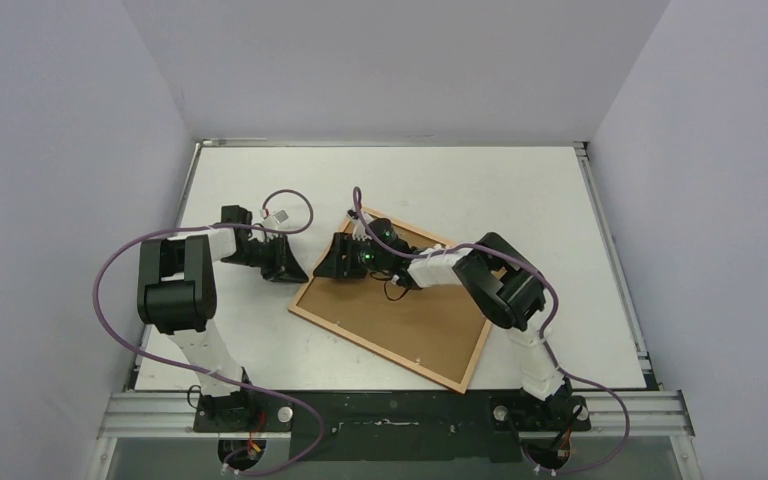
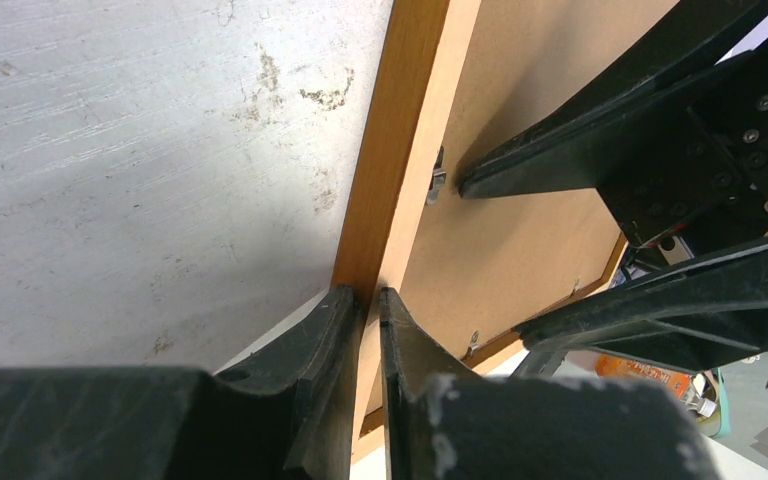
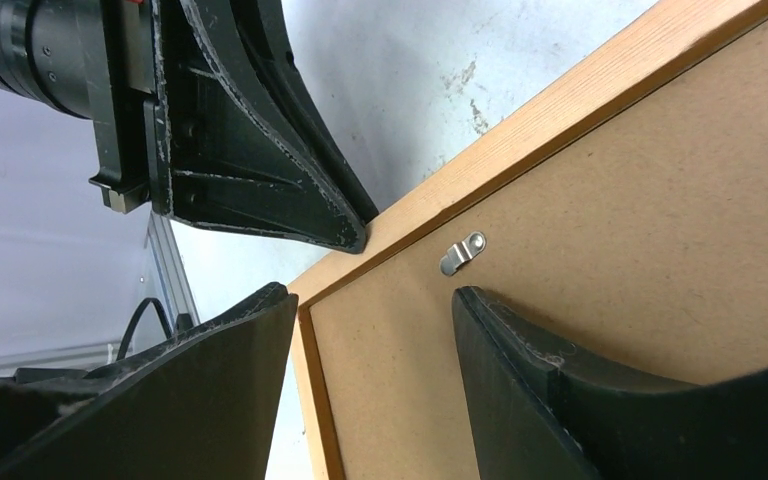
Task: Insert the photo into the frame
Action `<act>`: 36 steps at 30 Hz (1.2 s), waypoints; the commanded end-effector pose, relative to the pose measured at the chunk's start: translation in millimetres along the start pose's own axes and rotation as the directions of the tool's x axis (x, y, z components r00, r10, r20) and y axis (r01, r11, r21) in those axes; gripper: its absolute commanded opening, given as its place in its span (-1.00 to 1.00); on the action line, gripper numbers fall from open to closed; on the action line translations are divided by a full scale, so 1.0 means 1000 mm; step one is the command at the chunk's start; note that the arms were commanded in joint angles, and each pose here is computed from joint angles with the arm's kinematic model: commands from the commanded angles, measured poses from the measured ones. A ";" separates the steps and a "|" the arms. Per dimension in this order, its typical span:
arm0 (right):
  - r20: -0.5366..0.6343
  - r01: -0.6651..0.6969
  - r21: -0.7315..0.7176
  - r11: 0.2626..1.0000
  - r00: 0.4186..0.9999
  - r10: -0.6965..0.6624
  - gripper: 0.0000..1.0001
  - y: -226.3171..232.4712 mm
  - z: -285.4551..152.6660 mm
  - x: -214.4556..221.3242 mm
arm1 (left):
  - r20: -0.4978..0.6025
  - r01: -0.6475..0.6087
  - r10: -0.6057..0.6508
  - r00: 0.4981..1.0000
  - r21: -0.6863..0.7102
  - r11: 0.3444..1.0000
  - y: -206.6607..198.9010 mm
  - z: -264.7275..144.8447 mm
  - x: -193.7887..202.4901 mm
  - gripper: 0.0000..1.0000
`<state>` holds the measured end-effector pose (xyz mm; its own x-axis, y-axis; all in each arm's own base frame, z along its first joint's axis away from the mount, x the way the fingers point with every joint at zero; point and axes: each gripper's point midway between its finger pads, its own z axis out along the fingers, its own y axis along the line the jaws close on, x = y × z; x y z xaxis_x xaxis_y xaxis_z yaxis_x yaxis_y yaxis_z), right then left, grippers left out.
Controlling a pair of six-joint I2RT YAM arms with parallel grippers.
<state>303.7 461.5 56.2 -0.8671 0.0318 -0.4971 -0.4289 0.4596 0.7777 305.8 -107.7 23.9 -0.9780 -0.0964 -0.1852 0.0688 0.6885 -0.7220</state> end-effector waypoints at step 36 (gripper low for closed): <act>0.060 -0.001 -0.023 1.000 0.998 0.002 0.17 -0.001 0.021 -0.011 | -0.026 0.010 -0.009 1.000 0.036 0.999 -0.005 0.005 0.009 -0.79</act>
<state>309.1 473.8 55.5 -0.8697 0.0646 -0.4893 -0.4184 0.4295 0.8003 305.6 -108.2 24.1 -0.9780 -0.0981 -0.1839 0.0675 0.6858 -0.7247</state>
